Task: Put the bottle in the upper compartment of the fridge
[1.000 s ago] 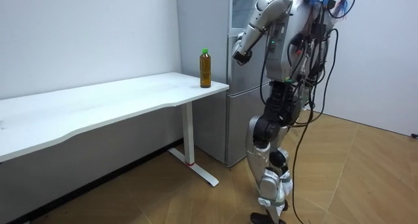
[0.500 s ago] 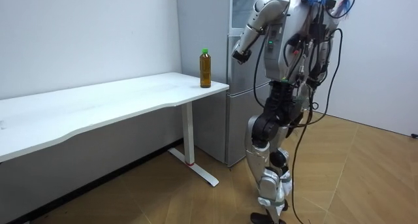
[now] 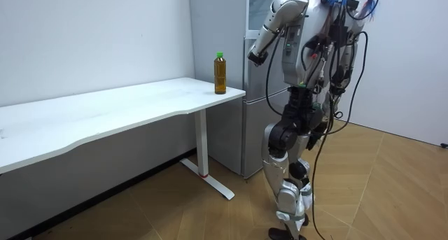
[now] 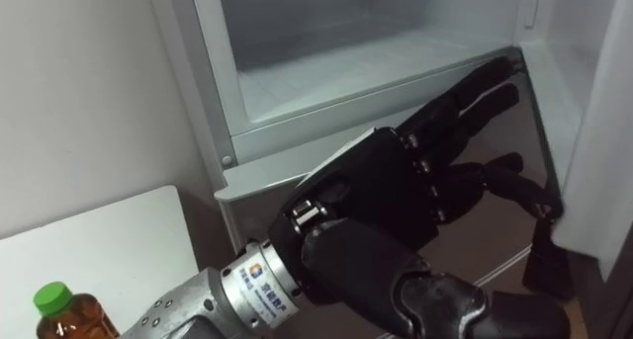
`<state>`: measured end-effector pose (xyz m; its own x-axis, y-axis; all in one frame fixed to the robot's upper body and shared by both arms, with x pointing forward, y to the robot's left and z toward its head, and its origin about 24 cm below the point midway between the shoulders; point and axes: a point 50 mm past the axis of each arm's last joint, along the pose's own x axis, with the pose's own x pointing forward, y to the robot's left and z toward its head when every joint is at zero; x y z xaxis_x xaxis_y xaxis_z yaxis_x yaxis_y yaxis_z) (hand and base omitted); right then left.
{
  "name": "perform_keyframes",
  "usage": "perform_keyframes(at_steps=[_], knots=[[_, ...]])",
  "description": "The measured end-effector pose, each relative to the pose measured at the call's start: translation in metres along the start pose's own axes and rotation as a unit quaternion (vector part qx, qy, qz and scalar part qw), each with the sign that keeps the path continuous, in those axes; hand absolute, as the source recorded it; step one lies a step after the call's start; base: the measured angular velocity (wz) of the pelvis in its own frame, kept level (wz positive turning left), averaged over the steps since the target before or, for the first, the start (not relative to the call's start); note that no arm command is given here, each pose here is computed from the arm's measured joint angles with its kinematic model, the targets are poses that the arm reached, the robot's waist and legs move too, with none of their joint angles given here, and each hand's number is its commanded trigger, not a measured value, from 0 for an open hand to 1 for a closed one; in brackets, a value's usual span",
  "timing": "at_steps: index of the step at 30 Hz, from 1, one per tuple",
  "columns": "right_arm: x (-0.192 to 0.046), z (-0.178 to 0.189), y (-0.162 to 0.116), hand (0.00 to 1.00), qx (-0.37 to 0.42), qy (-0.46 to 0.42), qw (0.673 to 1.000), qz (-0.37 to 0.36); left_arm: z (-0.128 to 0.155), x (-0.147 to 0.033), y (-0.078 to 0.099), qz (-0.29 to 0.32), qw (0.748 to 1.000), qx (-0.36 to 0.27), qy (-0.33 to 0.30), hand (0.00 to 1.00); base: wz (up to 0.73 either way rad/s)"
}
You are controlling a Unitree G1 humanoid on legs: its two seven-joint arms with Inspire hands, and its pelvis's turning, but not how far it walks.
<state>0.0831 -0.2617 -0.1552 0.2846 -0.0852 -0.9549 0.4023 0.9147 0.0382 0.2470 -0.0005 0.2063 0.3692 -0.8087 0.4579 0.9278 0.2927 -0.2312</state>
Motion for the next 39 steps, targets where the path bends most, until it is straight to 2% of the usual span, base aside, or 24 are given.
perform_keyframes(at_steps=[10,39], knots=[[-0.003,-0.004,-0.013,0.0,-0.001,0.011,1.0,-0.019,-0.005,0.008,0.0,-0.008,1.0,-0.002,0.013,0.0,-0.07],[-0.005,-0.012,-0.02,0.0,-0.018,0.031,0.999,-0.034,-0.014,0.009,-0.003,-0.02,0.999,-0.01,0.031,0.0,-0.06]])
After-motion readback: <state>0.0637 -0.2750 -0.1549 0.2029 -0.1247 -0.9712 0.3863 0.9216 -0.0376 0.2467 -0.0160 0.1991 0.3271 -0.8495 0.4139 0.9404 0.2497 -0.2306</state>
